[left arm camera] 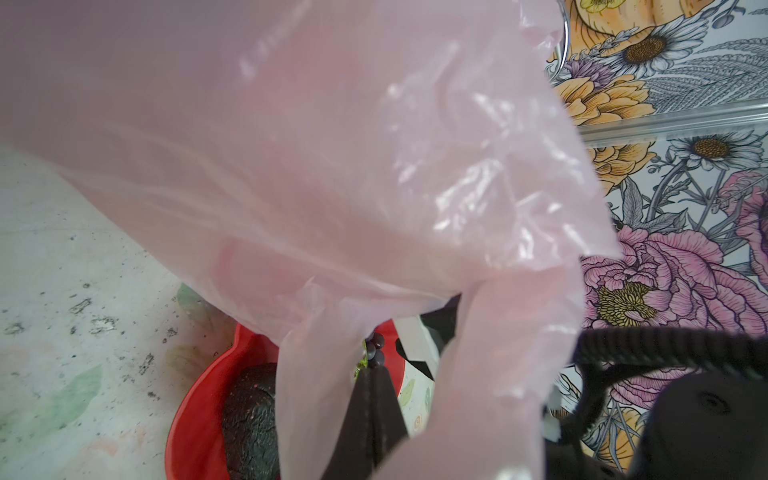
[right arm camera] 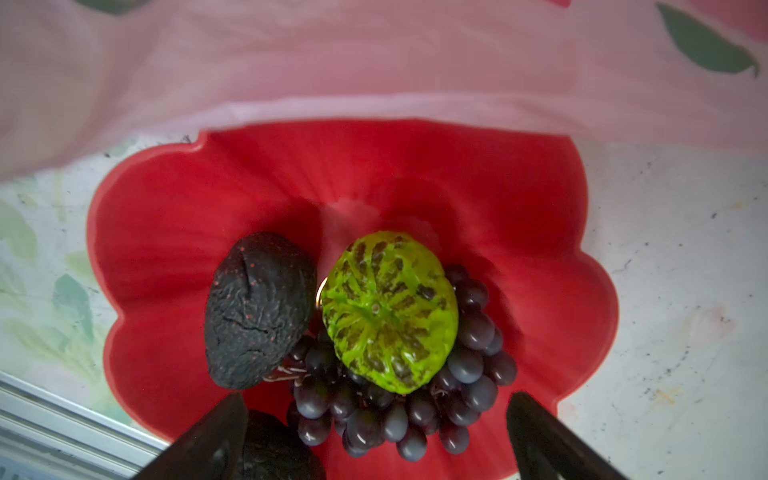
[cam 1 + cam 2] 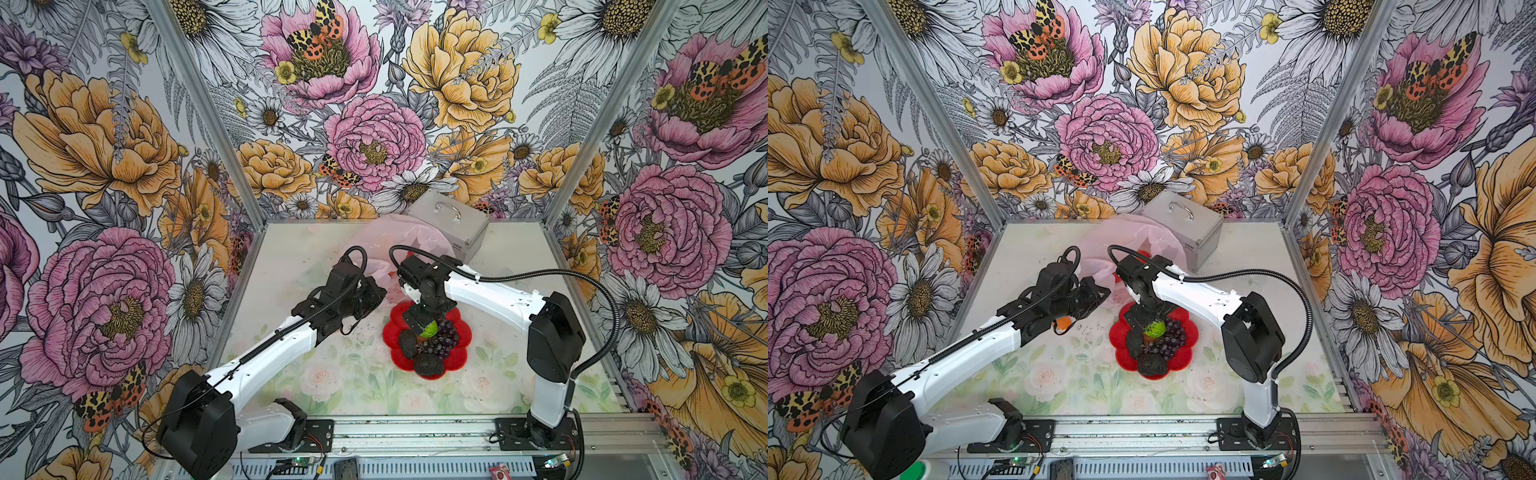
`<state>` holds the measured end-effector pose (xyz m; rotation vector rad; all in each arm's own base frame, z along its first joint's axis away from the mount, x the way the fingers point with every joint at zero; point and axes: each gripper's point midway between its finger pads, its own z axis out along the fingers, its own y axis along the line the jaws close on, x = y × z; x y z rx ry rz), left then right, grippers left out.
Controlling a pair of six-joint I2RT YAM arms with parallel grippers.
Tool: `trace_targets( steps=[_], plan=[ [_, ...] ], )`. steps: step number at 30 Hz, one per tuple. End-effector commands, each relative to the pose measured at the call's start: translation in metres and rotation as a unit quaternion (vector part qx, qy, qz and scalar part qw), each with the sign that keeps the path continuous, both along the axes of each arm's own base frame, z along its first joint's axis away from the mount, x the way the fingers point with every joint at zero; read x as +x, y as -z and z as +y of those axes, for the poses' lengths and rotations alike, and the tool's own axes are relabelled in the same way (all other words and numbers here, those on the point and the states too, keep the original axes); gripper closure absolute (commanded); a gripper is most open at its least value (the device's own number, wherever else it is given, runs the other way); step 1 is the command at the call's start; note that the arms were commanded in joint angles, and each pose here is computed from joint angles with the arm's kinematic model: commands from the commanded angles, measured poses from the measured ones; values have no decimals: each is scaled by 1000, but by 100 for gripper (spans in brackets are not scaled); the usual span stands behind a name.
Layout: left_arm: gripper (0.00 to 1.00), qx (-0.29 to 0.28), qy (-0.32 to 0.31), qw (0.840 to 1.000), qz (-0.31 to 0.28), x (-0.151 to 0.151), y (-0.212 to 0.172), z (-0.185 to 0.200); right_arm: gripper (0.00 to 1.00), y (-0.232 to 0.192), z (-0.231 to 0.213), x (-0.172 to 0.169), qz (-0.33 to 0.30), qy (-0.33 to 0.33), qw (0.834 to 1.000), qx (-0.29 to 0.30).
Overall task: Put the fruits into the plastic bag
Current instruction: 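Withdraw the open right gripper from the bag toward the plate, then lower the right gripper onto the green mango on the plate and grasp it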
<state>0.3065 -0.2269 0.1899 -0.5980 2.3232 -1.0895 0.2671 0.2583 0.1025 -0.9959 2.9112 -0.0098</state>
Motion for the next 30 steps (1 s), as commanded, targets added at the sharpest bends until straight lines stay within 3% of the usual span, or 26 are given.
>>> trace_targets(
  steps=[1,16,24,30],
  plan=[
    [100,-1,-4,1000,2,-3,1,6,1,2,-3,7,-9,-7,1000,-25],
    [100,1,-10,1000,3,-5,2,12,12,25,5,15,8,-7,999,-42],
    [100,2,-14,1000,3,-5,3,15,31,34,8,17,15,-8,999,-47],
    [100,4,-17,1000,5,-3,5,16,37,37,9,19,19,-8,999,-47]
  ],
)
